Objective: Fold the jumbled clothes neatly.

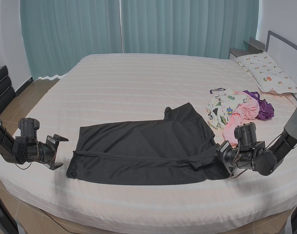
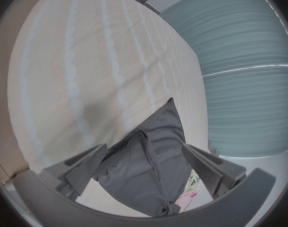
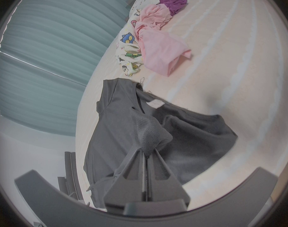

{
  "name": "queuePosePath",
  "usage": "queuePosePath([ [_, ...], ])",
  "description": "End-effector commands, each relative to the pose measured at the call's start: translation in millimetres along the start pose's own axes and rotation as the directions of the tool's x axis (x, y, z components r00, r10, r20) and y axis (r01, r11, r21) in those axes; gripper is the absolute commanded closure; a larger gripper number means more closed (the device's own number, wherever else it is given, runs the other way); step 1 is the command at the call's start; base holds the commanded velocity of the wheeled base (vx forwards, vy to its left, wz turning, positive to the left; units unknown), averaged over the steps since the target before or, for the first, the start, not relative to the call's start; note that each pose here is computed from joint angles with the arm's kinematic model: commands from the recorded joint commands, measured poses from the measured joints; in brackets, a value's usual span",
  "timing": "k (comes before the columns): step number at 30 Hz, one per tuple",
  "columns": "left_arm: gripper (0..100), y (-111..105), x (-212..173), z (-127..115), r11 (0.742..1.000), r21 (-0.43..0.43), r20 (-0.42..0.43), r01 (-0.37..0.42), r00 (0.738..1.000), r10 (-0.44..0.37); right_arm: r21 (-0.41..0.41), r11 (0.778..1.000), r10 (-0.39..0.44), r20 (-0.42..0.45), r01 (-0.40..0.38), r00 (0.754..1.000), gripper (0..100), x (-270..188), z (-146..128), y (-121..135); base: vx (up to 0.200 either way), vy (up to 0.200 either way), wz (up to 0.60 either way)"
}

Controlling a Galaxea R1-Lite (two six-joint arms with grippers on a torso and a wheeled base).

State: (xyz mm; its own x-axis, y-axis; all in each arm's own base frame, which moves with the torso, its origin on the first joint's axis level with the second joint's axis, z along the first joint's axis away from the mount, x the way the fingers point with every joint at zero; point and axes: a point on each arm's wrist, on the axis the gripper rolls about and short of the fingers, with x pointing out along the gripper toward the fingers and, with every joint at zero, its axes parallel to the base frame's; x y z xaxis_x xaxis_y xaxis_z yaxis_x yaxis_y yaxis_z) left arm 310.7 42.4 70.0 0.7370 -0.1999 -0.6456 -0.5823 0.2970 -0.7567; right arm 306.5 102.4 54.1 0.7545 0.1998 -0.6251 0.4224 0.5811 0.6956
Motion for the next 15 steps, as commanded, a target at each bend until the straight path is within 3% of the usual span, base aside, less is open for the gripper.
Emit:
queuePosePath([
  [1,0,-1,-1,-1,1.000,0.002,0.000,0.003,1.000,-0.003,-0.019,1.000,0.016,-0.019,-0.016,1.000,100,-24,-8,2,0.000,0.000,0.00],
  [11,0,-1,-1,-1,1.000,0.001,0.000,0.005,1.000,-0.005,-0.056,0.998,-0.044,-0.075,0.040,0.996,100,-27,-27,-13,0.000,0.000,0.00],
  [12,0,-1,-1,-1,1.000,0.001,0.002,0.004,1.000,-0.004,-0.067,0.997,-0.054,-0.079,0.048,0.995,0,-27,-28,-16,0.000,0.000,0.00],
  [15,0,-1,-1,-1,1.000,0.001,0.002,0.004,1.000,-0.004,-0.106,0.992,-0.075,-0.087,0.066,0.993,0,-29,-30,-23,0.000,0.000,0.00],
])
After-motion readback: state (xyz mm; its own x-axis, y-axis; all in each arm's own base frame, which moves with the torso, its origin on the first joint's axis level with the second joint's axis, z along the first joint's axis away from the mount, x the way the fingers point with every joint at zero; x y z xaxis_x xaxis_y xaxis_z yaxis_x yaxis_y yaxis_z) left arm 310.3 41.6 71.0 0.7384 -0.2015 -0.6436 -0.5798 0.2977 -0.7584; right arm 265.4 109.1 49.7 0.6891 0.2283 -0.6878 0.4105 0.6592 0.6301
